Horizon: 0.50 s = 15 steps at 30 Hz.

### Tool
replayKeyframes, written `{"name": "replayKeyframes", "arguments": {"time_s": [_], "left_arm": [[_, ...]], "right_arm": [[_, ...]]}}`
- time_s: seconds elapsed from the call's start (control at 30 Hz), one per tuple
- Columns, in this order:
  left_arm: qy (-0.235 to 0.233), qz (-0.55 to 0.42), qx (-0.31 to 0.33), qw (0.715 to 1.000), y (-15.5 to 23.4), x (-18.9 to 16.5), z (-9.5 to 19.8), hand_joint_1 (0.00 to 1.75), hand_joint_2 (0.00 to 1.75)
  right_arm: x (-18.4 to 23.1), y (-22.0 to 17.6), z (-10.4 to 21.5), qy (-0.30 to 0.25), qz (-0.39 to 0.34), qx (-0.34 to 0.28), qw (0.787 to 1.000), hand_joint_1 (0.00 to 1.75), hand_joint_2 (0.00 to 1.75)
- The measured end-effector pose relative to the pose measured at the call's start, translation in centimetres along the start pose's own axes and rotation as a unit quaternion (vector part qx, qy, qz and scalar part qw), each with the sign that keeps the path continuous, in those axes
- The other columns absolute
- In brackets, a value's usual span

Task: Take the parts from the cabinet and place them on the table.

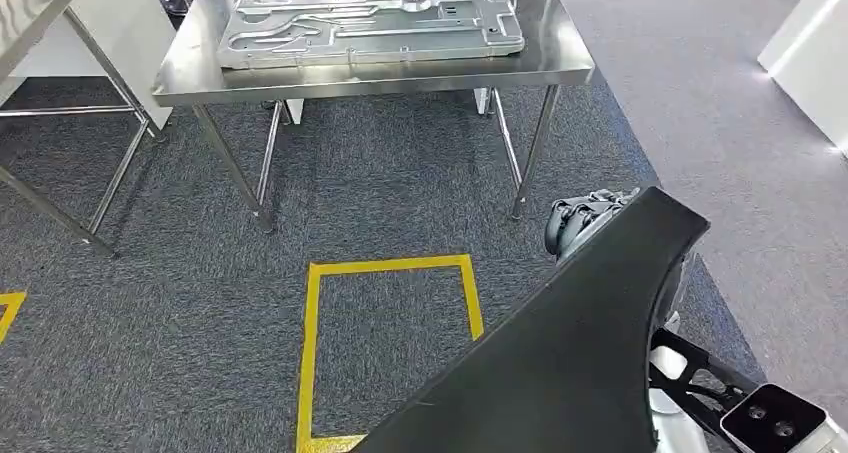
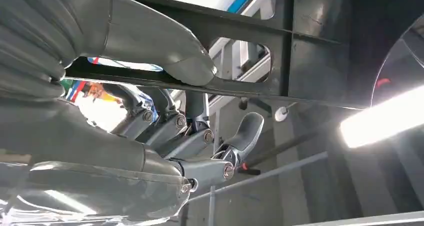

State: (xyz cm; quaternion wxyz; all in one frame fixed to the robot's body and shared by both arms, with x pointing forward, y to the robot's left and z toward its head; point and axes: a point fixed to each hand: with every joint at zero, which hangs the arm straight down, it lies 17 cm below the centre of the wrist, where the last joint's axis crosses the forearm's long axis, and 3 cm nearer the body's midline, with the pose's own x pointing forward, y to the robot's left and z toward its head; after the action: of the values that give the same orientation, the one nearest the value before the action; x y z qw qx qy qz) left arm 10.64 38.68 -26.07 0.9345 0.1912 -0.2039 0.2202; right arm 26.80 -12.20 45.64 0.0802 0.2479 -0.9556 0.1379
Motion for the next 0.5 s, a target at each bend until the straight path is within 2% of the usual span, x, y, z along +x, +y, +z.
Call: {"name": "replayKeyframes", "arguments": {"time_s": [0.5], "left_arm": [[-0.005,-0.001,-0.003,1.0,-0.21,0.38,-0.04,0.0,1.75]], "right_arm": [[0.13,-0.04,-0.13,-0.003,0.001,0.0,1.0,1.75,1.75]]}}
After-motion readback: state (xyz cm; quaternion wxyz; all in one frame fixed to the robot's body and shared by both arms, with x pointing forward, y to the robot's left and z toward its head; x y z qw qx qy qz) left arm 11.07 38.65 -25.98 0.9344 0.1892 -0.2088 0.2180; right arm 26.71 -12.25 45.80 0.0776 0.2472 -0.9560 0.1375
